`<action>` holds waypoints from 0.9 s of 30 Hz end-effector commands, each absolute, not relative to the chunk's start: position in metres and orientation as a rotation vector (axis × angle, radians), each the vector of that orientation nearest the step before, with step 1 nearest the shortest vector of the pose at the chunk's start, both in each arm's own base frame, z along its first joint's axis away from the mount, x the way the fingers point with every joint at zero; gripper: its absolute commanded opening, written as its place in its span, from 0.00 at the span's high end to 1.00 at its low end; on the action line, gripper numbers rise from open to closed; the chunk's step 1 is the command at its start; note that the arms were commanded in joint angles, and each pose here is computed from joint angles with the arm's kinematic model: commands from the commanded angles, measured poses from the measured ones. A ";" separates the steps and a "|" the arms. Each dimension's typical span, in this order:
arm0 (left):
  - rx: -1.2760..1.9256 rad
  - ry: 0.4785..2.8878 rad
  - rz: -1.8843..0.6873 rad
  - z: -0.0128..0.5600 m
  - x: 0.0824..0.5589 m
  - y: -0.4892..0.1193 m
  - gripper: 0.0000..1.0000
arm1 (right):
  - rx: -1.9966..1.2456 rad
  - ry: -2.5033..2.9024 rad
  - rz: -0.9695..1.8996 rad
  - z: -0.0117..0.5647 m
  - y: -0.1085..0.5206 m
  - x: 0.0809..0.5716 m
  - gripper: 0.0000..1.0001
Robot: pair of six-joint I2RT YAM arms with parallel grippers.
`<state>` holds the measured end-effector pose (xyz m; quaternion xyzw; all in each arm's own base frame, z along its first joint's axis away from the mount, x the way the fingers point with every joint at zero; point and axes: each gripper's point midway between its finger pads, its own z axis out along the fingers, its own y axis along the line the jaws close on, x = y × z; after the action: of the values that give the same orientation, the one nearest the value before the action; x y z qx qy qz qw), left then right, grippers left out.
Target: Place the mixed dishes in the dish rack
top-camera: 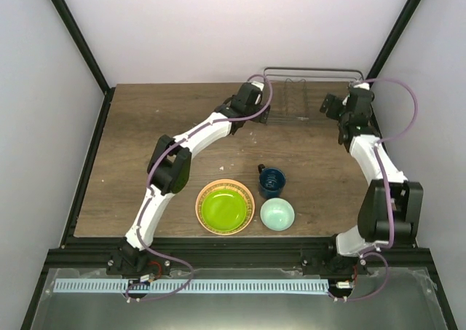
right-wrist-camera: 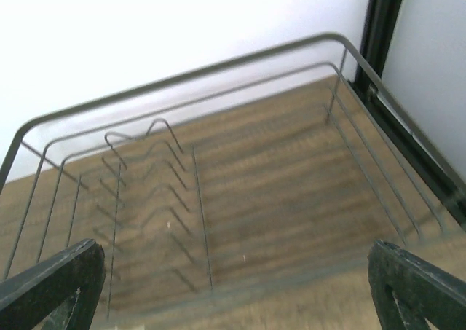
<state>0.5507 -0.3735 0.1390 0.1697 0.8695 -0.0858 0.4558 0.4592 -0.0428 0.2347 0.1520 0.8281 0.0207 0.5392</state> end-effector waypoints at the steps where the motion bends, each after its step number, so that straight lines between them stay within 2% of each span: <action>1: 0.470 2.102 -0.290 0.165 0.538 -0.372 0.00 | 0.268 1.933 0.051 0.251 -0.035 0.504 0.00; 9: 0.452 2.053 -0.261 0.205 0.525 -0.355 0.00 | 0.193 1.994 0.077 0.223 -0.029 0.568 0.00; 17: 0.331 1.975 -0.319 0.261 0.492 -0.294 0.00 | 0.161 2.055 0.139 0.188 -0.007 0.619 0.00; 27: 0.284 1.951 -0.211 0.292 0.464 -0.236 0.00 | 0.150 2.207 0.178 0.144 0.032 0.647 0.00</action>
<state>0.4723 -0.2459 0.2943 0.1177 0.8221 -0.1034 0.5474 0.6487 0.0225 0.1523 0.0563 0.8757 0.0622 0.4755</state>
